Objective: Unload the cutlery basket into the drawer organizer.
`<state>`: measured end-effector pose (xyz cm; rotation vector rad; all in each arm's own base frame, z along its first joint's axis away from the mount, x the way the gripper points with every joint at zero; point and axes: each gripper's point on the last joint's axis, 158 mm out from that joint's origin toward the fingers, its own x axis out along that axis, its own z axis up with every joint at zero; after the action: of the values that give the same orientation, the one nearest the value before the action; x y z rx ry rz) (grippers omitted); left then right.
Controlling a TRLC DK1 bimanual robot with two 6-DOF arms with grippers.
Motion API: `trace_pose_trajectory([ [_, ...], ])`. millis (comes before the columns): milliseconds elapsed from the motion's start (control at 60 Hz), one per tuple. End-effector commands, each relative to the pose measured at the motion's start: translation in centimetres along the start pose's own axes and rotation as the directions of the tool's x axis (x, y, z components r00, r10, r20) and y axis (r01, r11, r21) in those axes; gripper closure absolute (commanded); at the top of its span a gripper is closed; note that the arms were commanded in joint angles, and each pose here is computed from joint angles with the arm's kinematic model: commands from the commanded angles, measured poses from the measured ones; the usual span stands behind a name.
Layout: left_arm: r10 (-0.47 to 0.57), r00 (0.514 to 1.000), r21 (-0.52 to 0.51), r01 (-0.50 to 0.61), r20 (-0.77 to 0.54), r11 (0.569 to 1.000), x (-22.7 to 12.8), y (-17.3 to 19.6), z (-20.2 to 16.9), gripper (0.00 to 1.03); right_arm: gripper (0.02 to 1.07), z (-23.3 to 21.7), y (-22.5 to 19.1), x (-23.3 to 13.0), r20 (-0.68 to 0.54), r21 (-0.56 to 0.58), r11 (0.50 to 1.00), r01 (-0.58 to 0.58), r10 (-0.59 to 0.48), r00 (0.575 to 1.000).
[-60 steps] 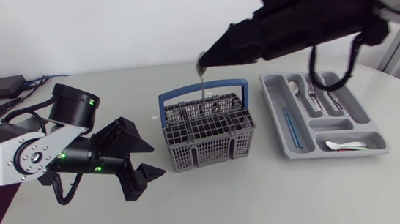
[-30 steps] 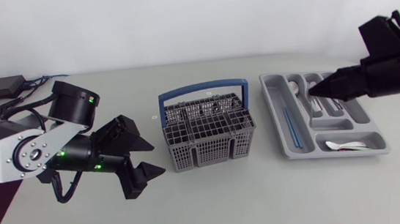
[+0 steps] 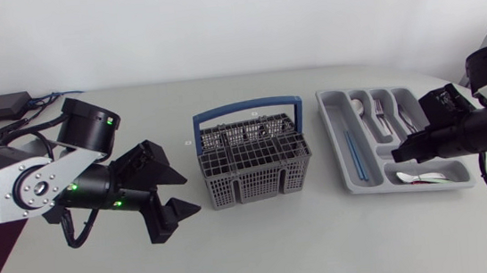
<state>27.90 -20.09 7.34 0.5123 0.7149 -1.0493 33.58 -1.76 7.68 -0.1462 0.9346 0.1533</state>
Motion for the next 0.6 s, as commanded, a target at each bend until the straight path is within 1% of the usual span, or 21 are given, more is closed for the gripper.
trace_pose_trajectory([
  [0,0.006,1.0,0.033,-0.007,0.019,0.999,-0.7,0.2,0.7,0.06,1.0,-1.7,-1.0,1.6,-0.046,-0.013,0.999,0.034,-0.034,0.998],
  [200,0.008,1.0,0.033,-0.008,0.018,0.999,-0.7,0.3,0.7,0.06,0.99,-3.6,-3.1,4.8,-0.112,-0.019,0.996,0.085,-0.087,0.99],
  [250,0.009,1.0,0.033,-0.009,0.018,0.999,-0.7,0.4,0.7,0.06,0.92,-4.0,-3.3,5.2,-0.125,-0.017,0.996,0.092,-0.093,0.988],
  [283,0.009,1.0,0.032,-0.009,0.016,0.999,-0.7,0.4,0.6,0.06,0.84,-3.9,-3.5,5.3,-0.123,-0.02,0.995,0.099,-0.101,0.987],
  [317,0.007,1.0,0.032,-0.008,0.014,0.999,-0.6,0.4,0.6,0.06,0.71,-3.7,-3.5,5.1,-0.117,-0.02,0.994,0.103,-0.105,0.988],
  [367,0.009,1.0,0.031,-0.01,0.014,0.999,-0.6,0.6,0.5,0.06,0.63,-2.9,-3.6,4.5,-0.091,-0.023,0.994,0.11,-0.112,0.99],
  [433,0.012,1.0,0.025,-0.012,0.011,1.0,-0.5,0.9,0.4,0.06,0.59,-1.8,-3.6,3.4,-0.058,-0.032,0.992,0.119,-0.121,0.991],
  [483,0.014,1.0,0.021,-0.015,0.009,1.0,-0.4,1.1,0.3,0.06,0.59,-0.7,-2.9,2.5,-0.029,-0.043,0.992,0.115,-0.117,0.993],
  [583,0.026,1.0,0.006,-0.026,0.014,1.0,-0.3,1.8,0.4,0.06,0.57,1.5,-0.6,1.1,0.028,-0.072,0.994,0.085,-0.084,0.996],
])
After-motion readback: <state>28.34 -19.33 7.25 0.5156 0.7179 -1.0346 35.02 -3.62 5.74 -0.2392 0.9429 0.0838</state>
